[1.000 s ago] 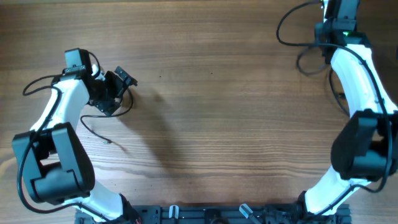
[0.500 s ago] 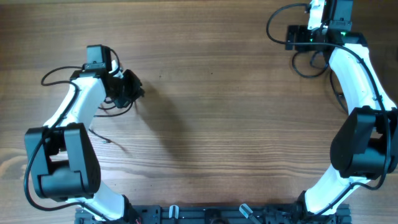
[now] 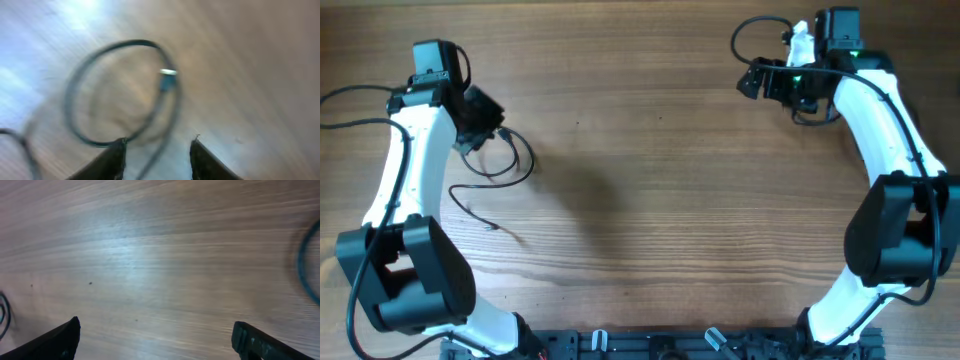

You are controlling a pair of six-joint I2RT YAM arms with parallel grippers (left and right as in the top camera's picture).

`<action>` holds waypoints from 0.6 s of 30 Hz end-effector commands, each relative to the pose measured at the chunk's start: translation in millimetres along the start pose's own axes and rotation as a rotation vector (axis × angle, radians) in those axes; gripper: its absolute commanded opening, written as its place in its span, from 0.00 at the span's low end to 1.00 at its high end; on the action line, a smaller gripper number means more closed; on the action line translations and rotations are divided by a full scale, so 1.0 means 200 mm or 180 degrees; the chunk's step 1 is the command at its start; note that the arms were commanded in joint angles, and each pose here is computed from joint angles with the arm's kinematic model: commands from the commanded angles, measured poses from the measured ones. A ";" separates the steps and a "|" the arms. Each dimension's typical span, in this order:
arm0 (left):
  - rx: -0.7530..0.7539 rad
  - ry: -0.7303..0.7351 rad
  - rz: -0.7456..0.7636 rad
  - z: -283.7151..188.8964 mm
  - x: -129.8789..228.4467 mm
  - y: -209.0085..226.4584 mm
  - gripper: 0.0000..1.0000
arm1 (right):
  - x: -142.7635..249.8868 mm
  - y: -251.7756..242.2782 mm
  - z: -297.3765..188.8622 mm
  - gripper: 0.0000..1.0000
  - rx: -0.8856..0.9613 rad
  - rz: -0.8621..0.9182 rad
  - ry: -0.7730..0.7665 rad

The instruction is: Untangle cables

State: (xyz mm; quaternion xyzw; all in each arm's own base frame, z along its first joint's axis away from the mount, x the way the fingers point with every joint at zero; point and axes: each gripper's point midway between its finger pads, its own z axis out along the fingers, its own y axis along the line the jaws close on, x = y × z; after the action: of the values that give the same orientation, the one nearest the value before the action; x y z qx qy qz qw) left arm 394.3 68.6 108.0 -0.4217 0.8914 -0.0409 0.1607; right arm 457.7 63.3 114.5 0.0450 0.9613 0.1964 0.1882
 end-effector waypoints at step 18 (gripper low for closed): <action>0.1818 0.1808 0.0662 0.18 0.53 -0.43 0.06 | 0.28 0.31 0.13 1.00 -0.0205 -0.0275 0.0569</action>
State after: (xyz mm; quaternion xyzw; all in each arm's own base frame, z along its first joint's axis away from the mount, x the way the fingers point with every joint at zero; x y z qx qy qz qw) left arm 396.8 26.8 29.7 -0.3776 0.9077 -0.1776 0.0444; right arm 428.0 134.6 109.0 -0.0254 0.9668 0.2115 0.1408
